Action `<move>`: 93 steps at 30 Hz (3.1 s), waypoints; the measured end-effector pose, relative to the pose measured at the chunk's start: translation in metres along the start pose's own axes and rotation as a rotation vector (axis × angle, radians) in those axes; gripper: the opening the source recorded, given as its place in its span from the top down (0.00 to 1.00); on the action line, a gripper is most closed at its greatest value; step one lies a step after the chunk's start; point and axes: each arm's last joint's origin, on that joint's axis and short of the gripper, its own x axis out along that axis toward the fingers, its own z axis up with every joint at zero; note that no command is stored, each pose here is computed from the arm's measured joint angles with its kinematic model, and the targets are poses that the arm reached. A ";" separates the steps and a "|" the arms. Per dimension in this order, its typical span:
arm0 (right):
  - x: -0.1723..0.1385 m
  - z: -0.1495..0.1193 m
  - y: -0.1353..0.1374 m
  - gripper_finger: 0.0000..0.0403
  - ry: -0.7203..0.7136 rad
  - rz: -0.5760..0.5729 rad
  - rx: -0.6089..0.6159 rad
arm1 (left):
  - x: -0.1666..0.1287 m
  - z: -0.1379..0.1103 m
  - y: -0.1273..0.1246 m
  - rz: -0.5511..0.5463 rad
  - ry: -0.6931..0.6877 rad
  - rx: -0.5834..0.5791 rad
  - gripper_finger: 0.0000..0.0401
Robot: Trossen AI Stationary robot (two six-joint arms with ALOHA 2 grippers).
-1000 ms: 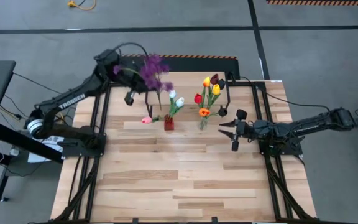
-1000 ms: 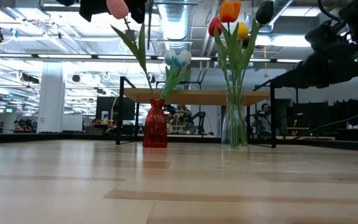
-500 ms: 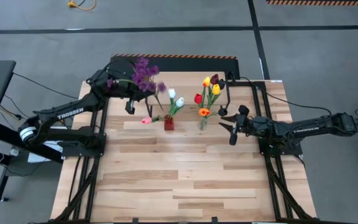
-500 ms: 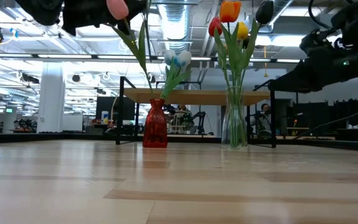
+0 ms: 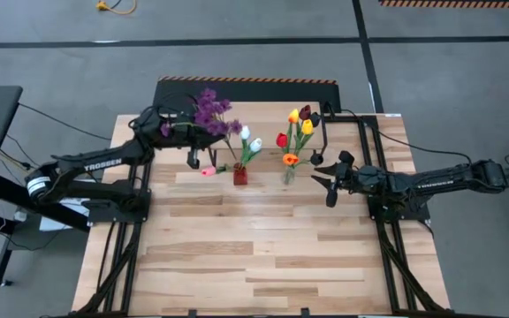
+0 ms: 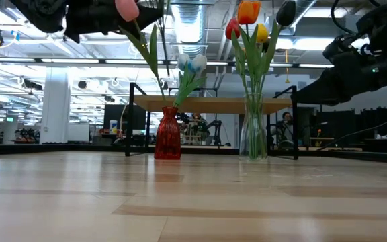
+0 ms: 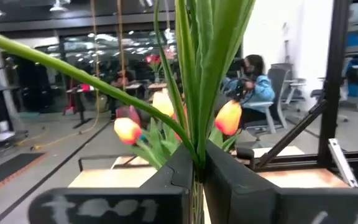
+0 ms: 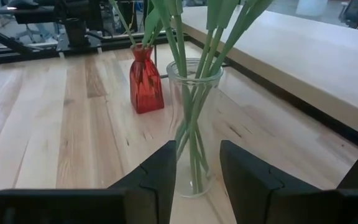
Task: Pick and place flowers into a vace then onto a shelf
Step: Put the violet flowers into the red vase
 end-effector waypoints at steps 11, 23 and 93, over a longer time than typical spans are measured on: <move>0.000 -0.002 0.000 0.71 0.024 0.000 -0.002 | -0.001 -0.021 -0.012 0.135 0.029 -0.003 0.99; 0.000 -0.003 0.000 0.71 0.027 0.001 0.019 | 0.000 -0.028 -0.020 0.138 0.041 -0.020 0.99; 0.000 -0.005 0.000 0.71 0.050 0.000 0.037 | 0.013 -0.040 -0.017 0.229 0.392 -0.255 0.54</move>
